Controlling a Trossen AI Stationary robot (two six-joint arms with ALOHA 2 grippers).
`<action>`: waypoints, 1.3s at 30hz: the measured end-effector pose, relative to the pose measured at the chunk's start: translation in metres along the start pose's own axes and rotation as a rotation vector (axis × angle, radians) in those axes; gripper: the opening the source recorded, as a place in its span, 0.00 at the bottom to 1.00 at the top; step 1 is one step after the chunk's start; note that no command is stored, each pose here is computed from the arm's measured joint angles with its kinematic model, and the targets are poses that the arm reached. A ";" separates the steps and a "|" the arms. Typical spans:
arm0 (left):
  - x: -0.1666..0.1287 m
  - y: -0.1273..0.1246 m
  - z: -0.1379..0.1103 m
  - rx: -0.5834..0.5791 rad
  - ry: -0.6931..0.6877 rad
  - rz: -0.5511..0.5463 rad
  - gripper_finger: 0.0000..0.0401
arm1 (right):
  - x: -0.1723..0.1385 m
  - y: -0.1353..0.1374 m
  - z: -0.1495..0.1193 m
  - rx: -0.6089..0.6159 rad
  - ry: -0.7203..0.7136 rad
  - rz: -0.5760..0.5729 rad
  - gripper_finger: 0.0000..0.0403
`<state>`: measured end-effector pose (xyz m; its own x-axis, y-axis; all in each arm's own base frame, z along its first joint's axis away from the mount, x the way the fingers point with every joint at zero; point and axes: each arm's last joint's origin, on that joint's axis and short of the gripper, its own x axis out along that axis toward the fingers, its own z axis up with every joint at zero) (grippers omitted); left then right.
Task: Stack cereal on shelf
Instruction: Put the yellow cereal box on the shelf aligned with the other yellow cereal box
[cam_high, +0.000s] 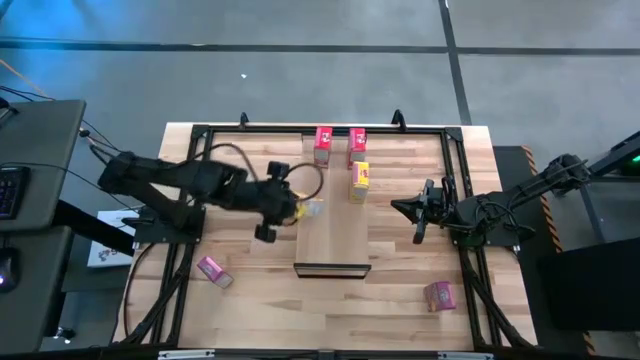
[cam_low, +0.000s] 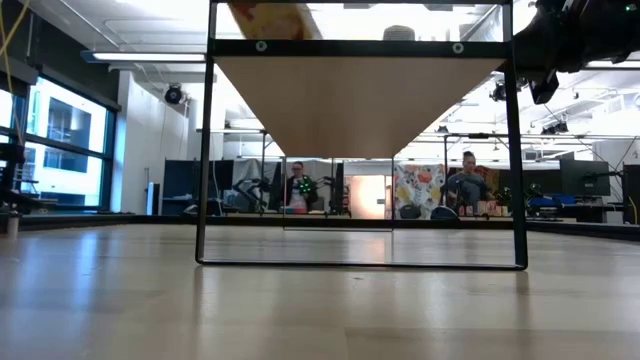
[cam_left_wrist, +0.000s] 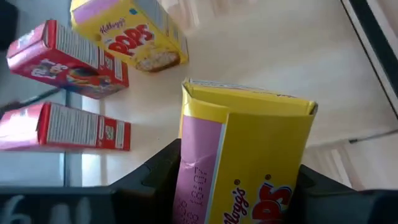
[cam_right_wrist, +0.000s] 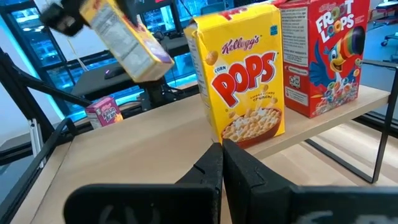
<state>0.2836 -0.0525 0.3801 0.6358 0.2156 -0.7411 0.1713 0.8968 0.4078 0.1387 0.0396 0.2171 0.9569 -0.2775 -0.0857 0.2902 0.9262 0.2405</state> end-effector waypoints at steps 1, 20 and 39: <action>0.002 0.004 0.004 -0.006 -0.012 -0.012 0.39 | 0.000 0.000 0.000 -0.003 0.003 0.000 0.00; 0.044 0.021 0.016 0.008 0.064 -0.071 0.40 | 0.001 0.001 -0.001 0.000 0.005 0.006 0.00; 0.044 0.020 0.015 -0.021 0.070 -0.084 0.40 | 0.001 0.001 0.000 0.032 -0.006 0.007 0.00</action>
<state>0.3264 -0.0309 0.3639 0.5657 0.1654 -0.8079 0.2056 0.9205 0.3324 0.1398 0.0402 0.2178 0.9589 -0.2727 -0.0780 0.2836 0.9195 0.2720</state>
